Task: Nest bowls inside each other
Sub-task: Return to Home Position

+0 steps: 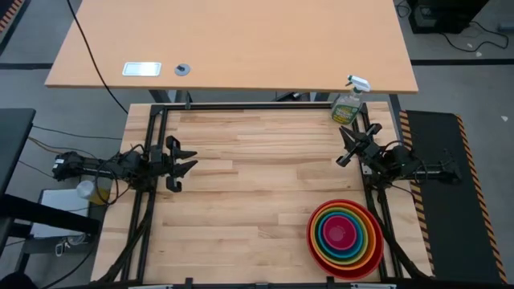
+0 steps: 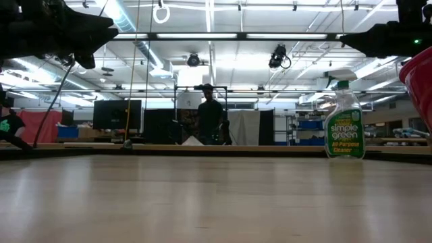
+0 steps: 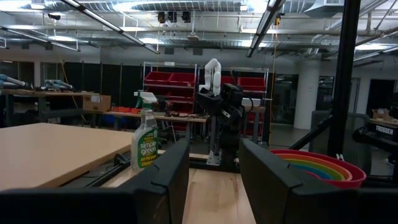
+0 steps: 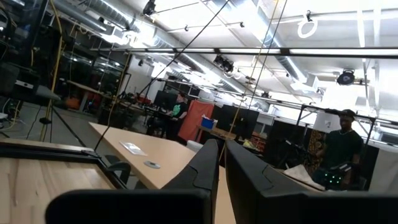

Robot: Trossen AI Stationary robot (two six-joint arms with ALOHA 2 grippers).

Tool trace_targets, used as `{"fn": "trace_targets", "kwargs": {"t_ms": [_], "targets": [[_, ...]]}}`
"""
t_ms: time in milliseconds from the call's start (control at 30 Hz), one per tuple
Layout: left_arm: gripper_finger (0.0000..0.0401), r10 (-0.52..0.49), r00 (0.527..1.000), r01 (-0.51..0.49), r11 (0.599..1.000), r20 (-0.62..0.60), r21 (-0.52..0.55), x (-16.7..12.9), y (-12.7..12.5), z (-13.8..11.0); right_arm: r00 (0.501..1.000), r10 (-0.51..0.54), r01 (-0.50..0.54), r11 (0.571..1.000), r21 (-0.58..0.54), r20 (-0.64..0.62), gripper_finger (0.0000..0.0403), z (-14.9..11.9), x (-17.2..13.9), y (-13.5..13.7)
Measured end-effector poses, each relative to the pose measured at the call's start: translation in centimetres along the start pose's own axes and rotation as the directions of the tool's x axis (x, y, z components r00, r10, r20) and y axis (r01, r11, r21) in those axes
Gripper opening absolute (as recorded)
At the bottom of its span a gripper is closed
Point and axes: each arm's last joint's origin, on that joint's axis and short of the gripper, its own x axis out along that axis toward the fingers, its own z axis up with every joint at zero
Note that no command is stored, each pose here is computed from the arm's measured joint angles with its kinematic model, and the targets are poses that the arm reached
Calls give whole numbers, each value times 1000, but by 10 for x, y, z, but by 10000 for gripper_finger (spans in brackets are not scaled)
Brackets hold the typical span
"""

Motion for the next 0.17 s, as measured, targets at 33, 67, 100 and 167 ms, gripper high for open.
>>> {"fn": "trace_targets", "kwargs": {"t_ms": [33,67,100,167], "targets": [[142,-1,1000,1,1000,0,-1,0,0,0,1000,0,0,1000,0,0,39,0,0,0],[142,0,1000,0,1000,0,-1,0,0,0,1000,0,0,1000,0,0,39,0,0,0],[142,0,1000,0,1000,0,0,0,0,0,1000,0,0,1000,0,0,39,0,0,0],[142,0,1000,0,1000,0,0,0,0,0,1000,0,0,1000,0,0,39,0,0,0]]}}
